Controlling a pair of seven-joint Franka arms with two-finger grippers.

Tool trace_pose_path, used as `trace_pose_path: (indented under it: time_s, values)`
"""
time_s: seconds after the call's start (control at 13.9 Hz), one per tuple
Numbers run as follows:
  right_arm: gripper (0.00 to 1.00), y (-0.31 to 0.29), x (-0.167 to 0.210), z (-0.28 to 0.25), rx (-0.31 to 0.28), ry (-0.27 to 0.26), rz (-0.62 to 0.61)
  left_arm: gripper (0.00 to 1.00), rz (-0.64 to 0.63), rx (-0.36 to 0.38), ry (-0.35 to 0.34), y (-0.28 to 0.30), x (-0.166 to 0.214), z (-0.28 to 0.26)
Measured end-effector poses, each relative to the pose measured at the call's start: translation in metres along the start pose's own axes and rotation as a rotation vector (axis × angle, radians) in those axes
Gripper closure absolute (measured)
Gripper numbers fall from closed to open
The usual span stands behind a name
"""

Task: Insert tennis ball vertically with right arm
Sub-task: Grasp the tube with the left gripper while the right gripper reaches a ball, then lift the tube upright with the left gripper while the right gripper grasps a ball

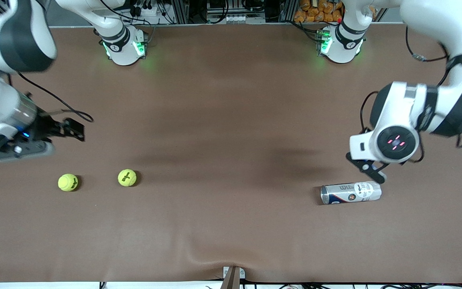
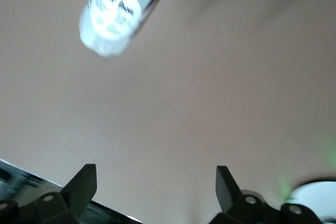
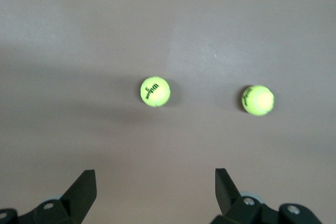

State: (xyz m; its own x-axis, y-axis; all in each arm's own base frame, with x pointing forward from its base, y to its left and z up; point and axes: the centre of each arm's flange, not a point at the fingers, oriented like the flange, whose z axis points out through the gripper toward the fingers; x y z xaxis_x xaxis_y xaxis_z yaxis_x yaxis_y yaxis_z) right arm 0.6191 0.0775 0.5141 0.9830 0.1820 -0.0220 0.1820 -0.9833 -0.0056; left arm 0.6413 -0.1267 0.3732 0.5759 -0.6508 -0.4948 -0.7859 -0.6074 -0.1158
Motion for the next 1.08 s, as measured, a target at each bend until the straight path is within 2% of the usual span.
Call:
trace_pose_path:
  time_s: [0.29,0.5,0.65,1.08]
  values:
    - [0.00,-0.008,0.030,0.083,0.003,0.038,-0.015,0.00,0.135,0.076,0.007,0.005,0.051,0.037]
    - [0.00,-0.006,0.034,0.133,0.005,0.034,-0.012,0.00,0.190,0.153,0.016,0.010,0.081,0.058]
    - [0.00,-0.006,0.033,0.161,0.005,0.053,-0.011,0.00,0.217,0.202,0.034,0.009,0.095,0.069]
    - [0.00,-0.011,0.020,0.249,0.007,0.112,-0.017,0.00,0.284,0.244,0.099,0.010,0.123,0.097]
